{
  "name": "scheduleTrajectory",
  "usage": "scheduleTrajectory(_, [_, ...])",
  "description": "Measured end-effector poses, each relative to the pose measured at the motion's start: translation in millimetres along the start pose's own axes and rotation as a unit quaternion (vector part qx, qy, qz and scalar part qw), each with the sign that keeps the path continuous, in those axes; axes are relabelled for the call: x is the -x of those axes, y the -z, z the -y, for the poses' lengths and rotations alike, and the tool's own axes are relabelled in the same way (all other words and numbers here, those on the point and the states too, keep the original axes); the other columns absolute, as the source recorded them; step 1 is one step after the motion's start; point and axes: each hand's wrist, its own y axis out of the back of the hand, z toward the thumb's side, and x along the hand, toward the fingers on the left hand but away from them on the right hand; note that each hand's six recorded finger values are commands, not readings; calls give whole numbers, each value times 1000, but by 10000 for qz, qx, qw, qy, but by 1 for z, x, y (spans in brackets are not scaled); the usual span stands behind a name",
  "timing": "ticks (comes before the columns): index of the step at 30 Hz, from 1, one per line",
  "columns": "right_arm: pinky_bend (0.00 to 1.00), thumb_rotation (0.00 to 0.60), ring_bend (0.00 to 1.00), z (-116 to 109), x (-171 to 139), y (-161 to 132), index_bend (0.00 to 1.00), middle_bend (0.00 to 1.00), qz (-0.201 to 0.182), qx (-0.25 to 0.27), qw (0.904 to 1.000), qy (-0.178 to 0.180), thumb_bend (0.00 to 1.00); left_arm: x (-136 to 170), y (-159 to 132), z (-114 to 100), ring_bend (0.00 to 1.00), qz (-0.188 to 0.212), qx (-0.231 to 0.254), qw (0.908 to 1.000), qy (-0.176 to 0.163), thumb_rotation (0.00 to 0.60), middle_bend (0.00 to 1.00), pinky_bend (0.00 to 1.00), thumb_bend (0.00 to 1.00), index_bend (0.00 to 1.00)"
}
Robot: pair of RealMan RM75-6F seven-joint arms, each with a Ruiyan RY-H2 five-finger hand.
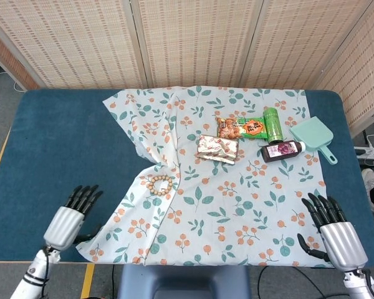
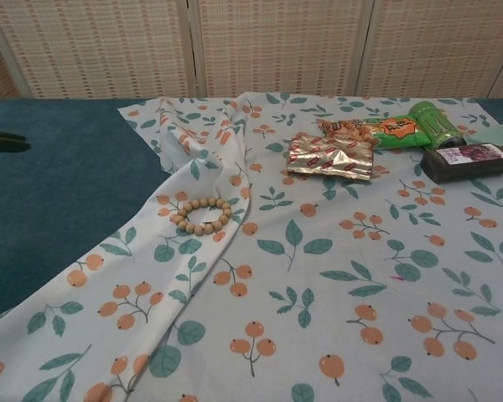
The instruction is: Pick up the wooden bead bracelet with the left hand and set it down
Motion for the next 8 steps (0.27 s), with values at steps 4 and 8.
scheduleTrajectory(4, [0, 278, 0, 1, 0, -1, 0, 0, 6, -54, 10000, 39, 367, 19, 24, -7, 0, -194, -120, 9994, -241, 565, 0, 0, 380, 0])
scheduleTrajectory(8, [0, 278, 0, 2, -1, -3, 0, 0, 2, -80, 10000, 38, 367, 23, 26, -7, 0, -192, -59, 9994, -284, 570, 0, 0, 379, 0])
